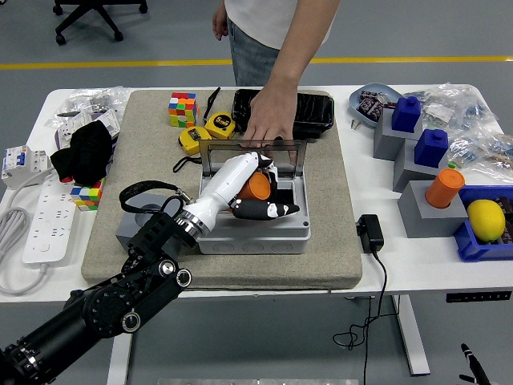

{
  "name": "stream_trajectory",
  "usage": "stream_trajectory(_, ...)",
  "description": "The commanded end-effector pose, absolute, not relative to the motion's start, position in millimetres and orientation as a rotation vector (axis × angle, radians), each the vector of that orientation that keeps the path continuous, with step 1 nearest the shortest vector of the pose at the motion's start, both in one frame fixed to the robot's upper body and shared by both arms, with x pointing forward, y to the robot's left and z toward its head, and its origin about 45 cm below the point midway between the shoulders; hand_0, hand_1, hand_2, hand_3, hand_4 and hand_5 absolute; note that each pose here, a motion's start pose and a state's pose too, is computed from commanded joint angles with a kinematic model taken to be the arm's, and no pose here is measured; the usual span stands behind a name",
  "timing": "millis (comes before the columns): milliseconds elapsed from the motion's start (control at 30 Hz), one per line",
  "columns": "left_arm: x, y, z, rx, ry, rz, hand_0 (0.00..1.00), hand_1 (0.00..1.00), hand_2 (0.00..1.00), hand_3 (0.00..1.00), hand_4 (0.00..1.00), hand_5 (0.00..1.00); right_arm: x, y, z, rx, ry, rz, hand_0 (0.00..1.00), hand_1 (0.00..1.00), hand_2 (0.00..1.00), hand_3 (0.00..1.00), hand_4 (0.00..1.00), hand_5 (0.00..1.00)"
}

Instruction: Fetch the battery,place it into the box,close the lid of the box

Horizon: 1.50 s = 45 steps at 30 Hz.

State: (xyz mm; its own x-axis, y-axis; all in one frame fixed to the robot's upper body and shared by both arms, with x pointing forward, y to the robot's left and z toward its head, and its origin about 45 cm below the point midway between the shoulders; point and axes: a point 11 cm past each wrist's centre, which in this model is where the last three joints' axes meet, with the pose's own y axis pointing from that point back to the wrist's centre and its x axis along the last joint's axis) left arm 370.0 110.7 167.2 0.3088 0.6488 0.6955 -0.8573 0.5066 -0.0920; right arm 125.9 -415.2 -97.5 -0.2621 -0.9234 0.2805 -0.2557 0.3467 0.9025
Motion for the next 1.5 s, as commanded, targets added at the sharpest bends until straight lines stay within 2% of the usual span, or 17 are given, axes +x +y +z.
stream_trajectory(33,370.2,111.0,167.1,0.323,-0.748,1.018,0.862,0.872,0.758,0.574,0.998,0.376,125.8,-415.3,-97.5,1.055,-1.732,-0.955,0.860,0.747,0.749,0.806,0.998,0.998)
stream_trajectory(200,370.4,111.6,167.2,0.325,-0.751,1.020,0.862,0.872,0.758,0.574,0.998,0.376,125.7,-415.2,-97.6,1.054,-1.732,-0.956,0.860,0.747,0.749,0.806,0.998,0.998)
stream_trajectory(233,370.4,111.4,167.5,0.324,-0.751,1.019,0.909,0.927,0.796,0.601,0.998,0.389,125.8,-415.2,-97.6,1.054,-1.733,-0.956,0.860,0.747,0.749,0.805,0.998,0.998)
stream_trajectory(400,370.3,110.9,169.1,0.321,-0.761,1.021,0.909,0.927,0.796,0.601,0.998,0.389,126.0,-415.0,-97.5,1.055,-1.733,-0.955,0.860,0.747,0.749,0.805,0.998,0.998)
stream_trajectory(433,370.2,110.9,169.4,0.321,-0.763,1.021,0.905,0.902,0.765,0.591,0.998,0.393,126.0,-415.0,-97.5,1.055,-1.733,-0.955,0.860,0.747,0.748,0.806,0.998,0.998)
stream_trajectory(600,370.1,111.3,170.3,0.319,-0.772,1.024,0.905,0.902,0.765,0.591,0.998,0.393,125.2,-415.2,-97.7,1.054,-1.731,-0.956,0.860,0.747,0.748,0.806,0.998,0.998)
stream_trajectory(633,370.0,111.4,170.5,0.319,-0.774,1.024,0.888,0.855,0.734,0.590,0.998,0.406,125.1,-415.3,-97.7,1.054,-1.731,-0.956,0.860,0.747,0.748,0.806,0.998,0.998)
stream_trajectory(800,369.6,113.2,173.7,0.299,-0.787,1.042,0.888,0.855,0.734,0.590,0.998,0.406,124.8,-415.7,-97.6,1.053,-1.731,-0.956,0.860,0.747,0.748,0.806,0.998,0.998)
stream_trajectory(833,369.2,113.4,175.4,0.291,-0.794,1.047,0.803,0.716,0.639,0.569,0.998,0.418,124.5,-415.8,-97.7,1.052,-1.731,-0.956,0.860,0.747,0.749,0.806,0.998,0.998)
stream_trajectory(1000,367.5,112.4,185.1,0.252,-0.823,1.063,0.803,0.716,0.639,0.569,0.998,0.418,123.0,-415.6,-98.2,1.050,-1.728,-0.958,0.860,0.747,0.749,0.806,0.998,0.998)
stream_trajectory(1033,367.3,112.1,187.1,0.244,-0.827,1.066,0.779,0.675,0.603,0.549,0.998,0.420,122.7,-415.4,-98.3,1.050,-1.728,-0.958,0.859,0.747,0.748,0.806,0.998,0.998)
stream_trajectory(1400,362.8,106.1,209.4,0.154,-0.870,1.085,0.767,0.643,0.578,0.540,0.998,0.423,122.7,-415.6,-98.2,1.049,-1.728,-0.959,0.859,0.748,0.749,0.806,0.998,0.998)
stream_trajectory(1433,362.4,105.5,212.7,0.142,-0.875,1.088,0.738,0.585,0.530,0.533,0.998,0.425,122.8,-415.7,-98.2,1.049,-1.729,-0.959,0.859,0.748,0.748,0.806,0.998,0.998)
stream_trajectory(1500,361.8,104.5,219.1,0.119,-0.885,1.094,0.738,0.585,0.530,0.533,0.998,0.425,122.9,-415.7,-98.1,1.049,-1.730,-0.959,0.859,0.748,0.748,0.806,0.998,0.998)
